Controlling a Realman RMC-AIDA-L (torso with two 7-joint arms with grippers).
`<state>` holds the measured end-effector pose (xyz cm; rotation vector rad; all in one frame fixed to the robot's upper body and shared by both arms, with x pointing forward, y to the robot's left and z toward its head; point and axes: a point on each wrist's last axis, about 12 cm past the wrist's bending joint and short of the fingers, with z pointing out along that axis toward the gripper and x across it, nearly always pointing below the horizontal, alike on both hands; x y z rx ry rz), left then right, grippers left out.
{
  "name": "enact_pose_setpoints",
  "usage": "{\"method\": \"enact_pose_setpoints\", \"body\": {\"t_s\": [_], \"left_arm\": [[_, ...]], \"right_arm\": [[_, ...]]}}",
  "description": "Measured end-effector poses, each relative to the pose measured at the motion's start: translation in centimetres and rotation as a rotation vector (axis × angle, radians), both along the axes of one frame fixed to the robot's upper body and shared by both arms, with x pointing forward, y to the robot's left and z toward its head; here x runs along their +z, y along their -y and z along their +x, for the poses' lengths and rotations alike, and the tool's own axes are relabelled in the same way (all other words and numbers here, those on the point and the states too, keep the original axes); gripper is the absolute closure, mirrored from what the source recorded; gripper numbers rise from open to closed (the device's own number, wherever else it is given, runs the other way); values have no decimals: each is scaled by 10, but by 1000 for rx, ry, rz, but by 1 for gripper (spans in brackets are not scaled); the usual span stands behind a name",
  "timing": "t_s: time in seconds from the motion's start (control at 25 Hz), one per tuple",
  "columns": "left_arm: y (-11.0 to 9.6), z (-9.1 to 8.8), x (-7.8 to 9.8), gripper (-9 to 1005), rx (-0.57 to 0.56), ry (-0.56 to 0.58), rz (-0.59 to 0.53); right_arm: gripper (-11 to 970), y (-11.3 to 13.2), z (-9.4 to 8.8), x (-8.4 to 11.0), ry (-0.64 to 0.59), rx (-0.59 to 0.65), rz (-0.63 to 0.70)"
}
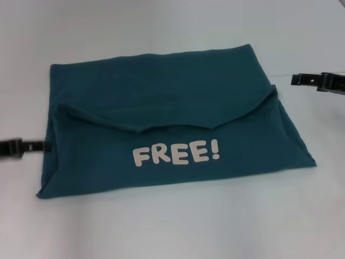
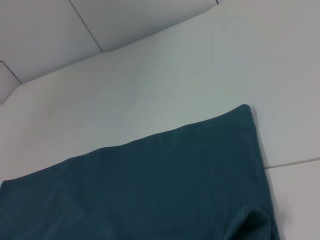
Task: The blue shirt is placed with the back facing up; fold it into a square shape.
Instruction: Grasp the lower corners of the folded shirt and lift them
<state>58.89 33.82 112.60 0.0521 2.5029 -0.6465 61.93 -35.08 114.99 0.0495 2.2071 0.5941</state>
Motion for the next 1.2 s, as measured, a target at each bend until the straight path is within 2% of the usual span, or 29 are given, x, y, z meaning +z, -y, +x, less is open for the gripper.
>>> {"method": "enact_pose_setpoints", "body": {"t_s": [0.04,0.12,0.24,0.48,0.68,1.2], "left_arm": [[0,0,0,60,0,0,0],[4,-2,-1,60,-2,-94,30],[6,-3,-2,60,3,-131,35],[7,1,1,60,61,-191,29],[12,0,4,60,44,-231,29],[26,-1,-11,59,38,-322,18]], "right_arm": [[40,0,0,0,0,0,0],[40,1,-1,2,-3,6,1],[40,0,-1,3,-7,11,2],[39,0,0,3,-5,13,-1],[39,2,0,3,0,7,-4],[40,0,2,6,10,14,-14]]}}
